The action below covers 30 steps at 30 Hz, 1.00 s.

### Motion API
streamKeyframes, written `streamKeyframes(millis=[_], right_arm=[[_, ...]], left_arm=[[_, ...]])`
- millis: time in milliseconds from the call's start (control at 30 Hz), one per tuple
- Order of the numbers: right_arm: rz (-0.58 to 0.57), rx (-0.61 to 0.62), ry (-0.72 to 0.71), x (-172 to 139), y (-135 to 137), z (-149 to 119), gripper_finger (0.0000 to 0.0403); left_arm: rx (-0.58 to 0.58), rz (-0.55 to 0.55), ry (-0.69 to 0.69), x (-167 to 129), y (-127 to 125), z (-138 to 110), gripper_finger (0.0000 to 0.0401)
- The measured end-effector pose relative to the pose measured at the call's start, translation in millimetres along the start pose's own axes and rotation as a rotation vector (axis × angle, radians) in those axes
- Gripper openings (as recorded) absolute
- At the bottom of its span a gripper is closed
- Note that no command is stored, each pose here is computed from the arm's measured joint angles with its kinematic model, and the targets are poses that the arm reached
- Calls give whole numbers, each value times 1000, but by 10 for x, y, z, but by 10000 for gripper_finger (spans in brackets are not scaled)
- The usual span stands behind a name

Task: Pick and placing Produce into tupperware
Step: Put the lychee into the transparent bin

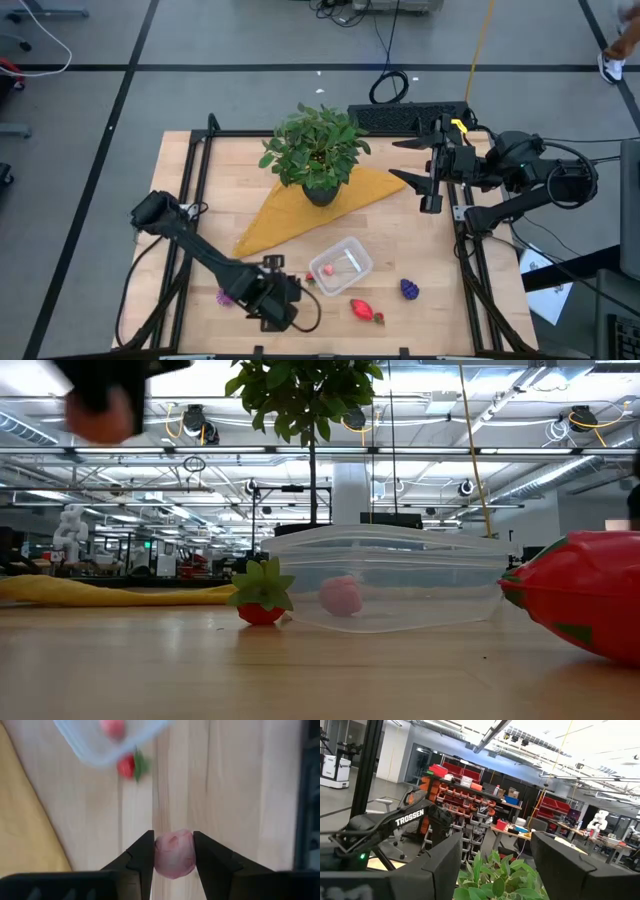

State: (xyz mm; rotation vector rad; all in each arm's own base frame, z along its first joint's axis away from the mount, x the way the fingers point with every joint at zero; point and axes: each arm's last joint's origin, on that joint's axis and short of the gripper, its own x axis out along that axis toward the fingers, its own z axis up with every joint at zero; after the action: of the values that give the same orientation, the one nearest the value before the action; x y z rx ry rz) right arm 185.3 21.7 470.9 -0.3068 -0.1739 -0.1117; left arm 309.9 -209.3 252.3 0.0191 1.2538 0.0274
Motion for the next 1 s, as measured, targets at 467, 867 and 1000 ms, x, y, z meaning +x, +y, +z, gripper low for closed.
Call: streamKeyframes(millis=[467,867,1000], right_arm=[[-12,-8,-31,-110,-51,63,228],[-19,8,-49,-293,-120,129,228],[-7,21,-18,-319,-118,104,228]], left_arm=[[-39,-103,-320,-150,372,660,124],[-17,-47,-375,323,434,901,124],[-39,-11,-366,446,474,928,124]])
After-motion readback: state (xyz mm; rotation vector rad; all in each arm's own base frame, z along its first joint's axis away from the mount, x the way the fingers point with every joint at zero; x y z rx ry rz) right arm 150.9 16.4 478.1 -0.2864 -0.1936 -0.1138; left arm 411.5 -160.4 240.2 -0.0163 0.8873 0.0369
